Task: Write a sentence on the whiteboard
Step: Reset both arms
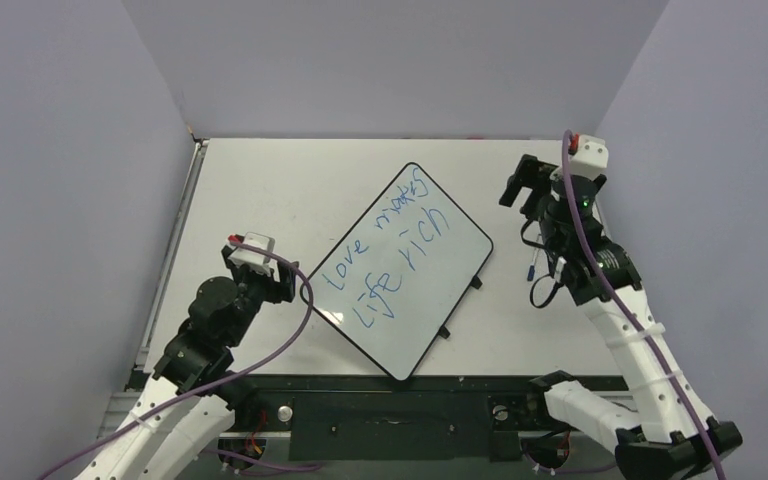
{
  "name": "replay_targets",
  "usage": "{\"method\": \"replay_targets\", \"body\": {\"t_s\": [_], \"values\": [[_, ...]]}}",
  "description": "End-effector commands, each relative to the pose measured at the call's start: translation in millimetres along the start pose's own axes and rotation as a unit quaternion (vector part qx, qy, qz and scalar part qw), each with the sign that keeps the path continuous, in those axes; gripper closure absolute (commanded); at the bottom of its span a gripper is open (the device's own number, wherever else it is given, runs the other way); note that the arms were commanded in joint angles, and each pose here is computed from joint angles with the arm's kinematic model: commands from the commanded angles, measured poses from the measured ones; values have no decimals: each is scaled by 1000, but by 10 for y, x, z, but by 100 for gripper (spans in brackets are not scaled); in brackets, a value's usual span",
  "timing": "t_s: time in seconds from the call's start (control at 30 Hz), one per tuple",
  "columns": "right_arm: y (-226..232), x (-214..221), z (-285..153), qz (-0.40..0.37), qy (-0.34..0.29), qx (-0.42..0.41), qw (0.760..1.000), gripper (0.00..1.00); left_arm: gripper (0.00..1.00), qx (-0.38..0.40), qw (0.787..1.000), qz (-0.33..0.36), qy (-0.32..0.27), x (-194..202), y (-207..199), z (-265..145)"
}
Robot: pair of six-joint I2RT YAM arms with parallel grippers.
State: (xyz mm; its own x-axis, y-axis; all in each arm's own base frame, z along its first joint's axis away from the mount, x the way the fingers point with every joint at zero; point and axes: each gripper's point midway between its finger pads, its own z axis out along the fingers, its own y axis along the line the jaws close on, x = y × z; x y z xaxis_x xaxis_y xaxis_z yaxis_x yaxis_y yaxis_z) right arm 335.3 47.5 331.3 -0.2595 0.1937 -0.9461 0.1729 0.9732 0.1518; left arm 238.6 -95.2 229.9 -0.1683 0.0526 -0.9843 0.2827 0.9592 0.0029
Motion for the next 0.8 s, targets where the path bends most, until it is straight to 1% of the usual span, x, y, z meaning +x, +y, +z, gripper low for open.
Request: {"method": "replay_targets", "body": {"t_s": [0.0, 0.03, 0.07, 0.1, 0.13, 0.2, 0.23, 0.27, 0.33, 0.5, 0.53, 0.77], "values": [[127, -209, -311, 51, -81, -80, 992, 12, 35, -17, 997, -13, -76, -527, 66, -23], [132, -129, -310, 56, -82, -87, 991, 12, 34, -19, 997, -11, -80, -559, 74, -24], [102, -165, -412, 71, -96, -93, 988, 12, 33, -21, 996, -10, -83, -584, 79, -16], [75, -56, -407, 76, -90, -91, 989, 11, 32, -23, 996, -7, -86, -610, 86, -13], [35, -75, -511, 99, -102, -95, 985, 11, 29, -22, 996, -6, -86, -619, 79, 4], [-32, 195, -536, 118, -97, -100, 983, 11, 24, -16, 996, 1, -92, -650, 58, 20], [-16, 232, -564, 126, -103, -112, 980, 11, 23, -12, 996, 9, -91, -624, 44, 35], [-28, 345, -602, 134, -105, -123, 978, 11, 19, -8, 995, 8, -99, -653, 28, 40], [-69, 537, -623, 144, -98, -127, 976, 11, 15, -6, 995, 7, -103, -591, 16, 72], [-112, 866, -654, 144, -68, -134, 978, 11, 14, -4, 991, -1, -133, -570, 23, 57], [-122, 917, -663, 143, -64, -136, 978, 11, 14, -4, 991, 0, -132, -529, 26, 62], [-97, 994, -677, 134, -62, -150, 978, 11, 14, -26, 991, 0, -133, -460, 125, 19]]}}
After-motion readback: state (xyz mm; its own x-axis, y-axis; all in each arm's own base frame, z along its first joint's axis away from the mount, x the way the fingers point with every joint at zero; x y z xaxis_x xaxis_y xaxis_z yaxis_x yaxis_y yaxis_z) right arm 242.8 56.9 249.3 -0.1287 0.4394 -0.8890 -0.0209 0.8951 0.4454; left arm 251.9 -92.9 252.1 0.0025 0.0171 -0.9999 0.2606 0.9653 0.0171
